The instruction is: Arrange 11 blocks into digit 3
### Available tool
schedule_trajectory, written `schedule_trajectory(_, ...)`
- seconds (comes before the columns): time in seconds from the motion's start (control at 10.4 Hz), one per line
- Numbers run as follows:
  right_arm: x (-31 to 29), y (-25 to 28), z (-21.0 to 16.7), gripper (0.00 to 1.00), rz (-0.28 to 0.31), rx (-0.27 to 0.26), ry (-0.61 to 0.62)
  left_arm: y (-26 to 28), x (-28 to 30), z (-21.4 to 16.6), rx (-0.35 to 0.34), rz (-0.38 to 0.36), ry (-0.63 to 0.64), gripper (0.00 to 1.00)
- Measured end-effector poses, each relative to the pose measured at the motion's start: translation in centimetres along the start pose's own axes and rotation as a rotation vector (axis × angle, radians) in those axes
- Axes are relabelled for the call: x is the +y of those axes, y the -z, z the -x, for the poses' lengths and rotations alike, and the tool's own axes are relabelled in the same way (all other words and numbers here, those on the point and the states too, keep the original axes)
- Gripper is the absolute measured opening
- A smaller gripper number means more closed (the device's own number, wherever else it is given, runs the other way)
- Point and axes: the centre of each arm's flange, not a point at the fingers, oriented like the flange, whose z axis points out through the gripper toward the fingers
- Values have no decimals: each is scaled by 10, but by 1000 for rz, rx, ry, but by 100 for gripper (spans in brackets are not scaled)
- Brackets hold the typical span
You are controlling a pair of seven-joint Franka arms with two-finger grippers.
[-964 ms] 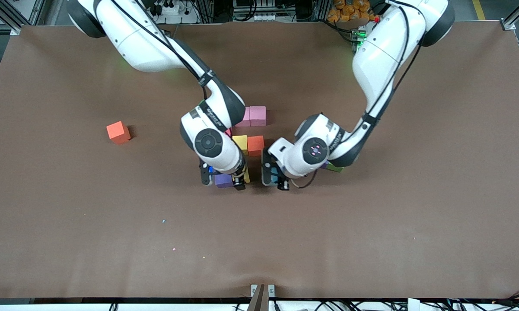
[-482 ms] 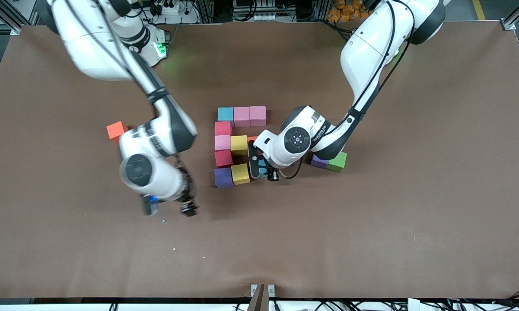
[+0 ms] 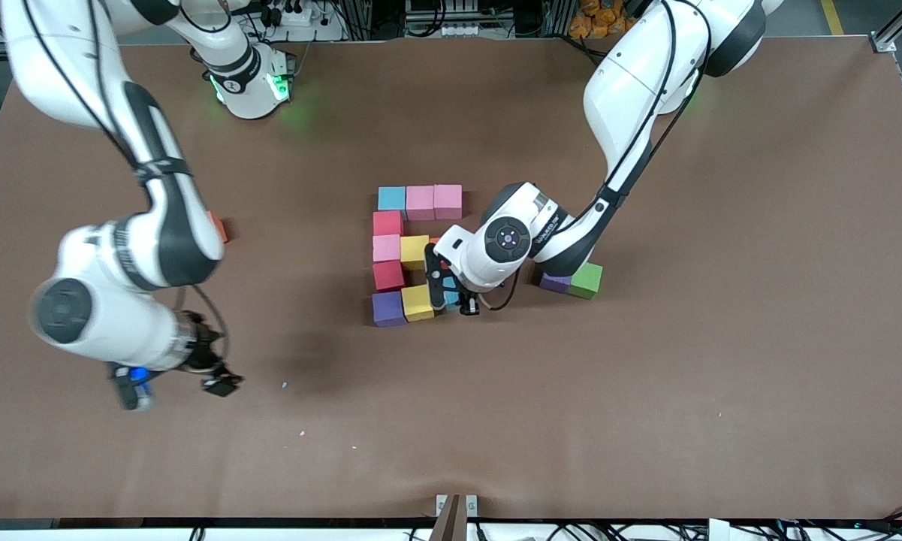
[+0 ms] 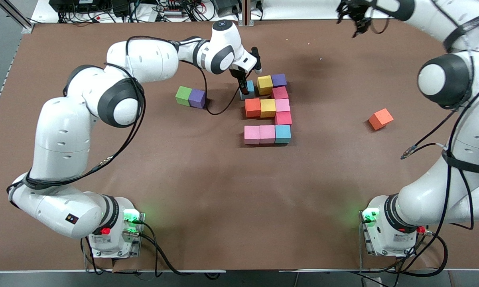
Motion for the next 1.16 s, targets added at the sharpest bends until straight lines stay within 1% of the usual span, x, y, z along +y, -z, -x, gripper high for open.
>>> schedule_trajectory(0.19,20,35,-10,100,27,8,206,-1,-7,-1,16,-15,6,56)
schedule_trajectory(0.39,42,88,-7,100,46,6,390,-1,-12,-3,33,-32,9,56)
schedule_trajectory(0.58,66,149,7,100,54,12,571,-2,-10,-6,40,-36,4,56)
schedule_trajectory(0.67,77,178,21,100,55,19,648,-3,-8,-9,41,-37,-4,56)
schedule_trajectory(0.96,106,235,53,100,59,42,829,-4,-6,-11,41,-37,-28,56)
schedule_trajectory(1.16,118,253,67,100,58,51,875,-4,-5,-11,41,-38,-53,56)
